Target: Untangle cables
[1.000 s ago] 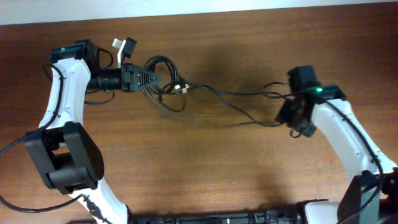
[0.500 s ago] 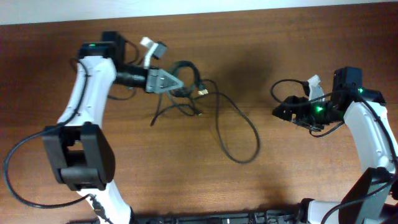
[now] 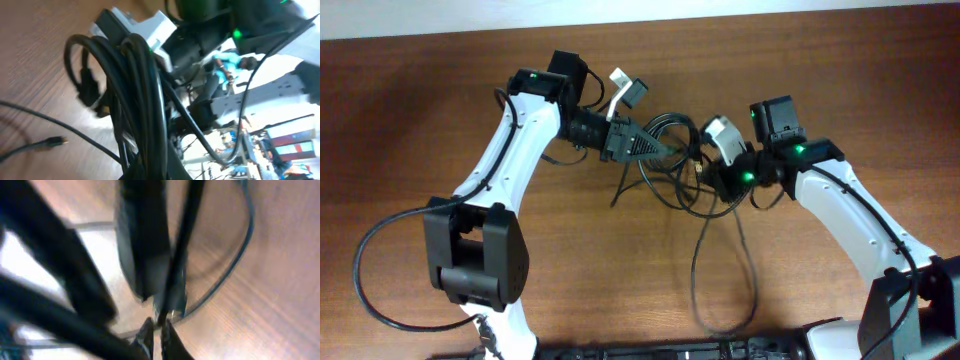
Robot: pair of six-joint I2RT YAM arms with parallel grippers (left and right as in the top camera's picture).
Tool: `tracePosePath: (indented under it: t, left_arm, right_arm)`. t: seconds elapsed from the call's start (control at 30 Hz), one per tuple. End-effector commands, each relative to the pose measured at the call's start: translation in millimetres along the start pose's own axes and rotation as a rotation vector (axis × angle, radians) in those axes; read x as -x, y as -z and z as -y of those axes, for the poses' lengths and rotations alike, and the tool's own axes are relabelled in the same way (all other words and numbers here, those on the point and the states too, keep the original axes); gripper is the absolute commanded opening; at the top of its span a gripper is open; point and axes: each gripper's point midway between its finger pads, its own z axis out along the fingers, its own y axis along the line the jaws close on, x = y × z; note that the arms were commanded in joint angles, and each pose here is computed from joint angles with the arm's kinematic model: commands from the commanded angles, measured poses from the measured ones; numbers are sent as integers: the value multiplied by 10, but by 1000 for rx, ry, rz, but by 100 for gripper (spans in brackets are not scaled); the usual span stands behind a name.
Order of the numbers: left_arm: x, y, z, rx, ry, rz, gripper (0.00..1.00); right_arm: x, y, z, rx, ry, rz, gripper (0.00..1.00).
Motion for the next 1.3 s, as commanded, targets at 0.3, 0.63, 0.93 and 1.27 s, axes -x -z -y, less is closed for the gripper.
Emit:
tracePosePath:
  t: [0.3,0.63,0.93,1.27]
  left_arm:
    - [331,199,-993,587,514,147,0]
    - [715,137,-679,325,510,245,0]
    - [439,481,-1324,824,559,271,17]
    - [-776,2346,-1647,1103,1072,344,3]
  right_arm:
    - [260,264,-431,384,-83,172,99]
    - [838,-453,-791,214,32,244,99]
    - [924,-477,-761,150,-217,258,4]
    - [567,542,-140,39,-349,281,4]
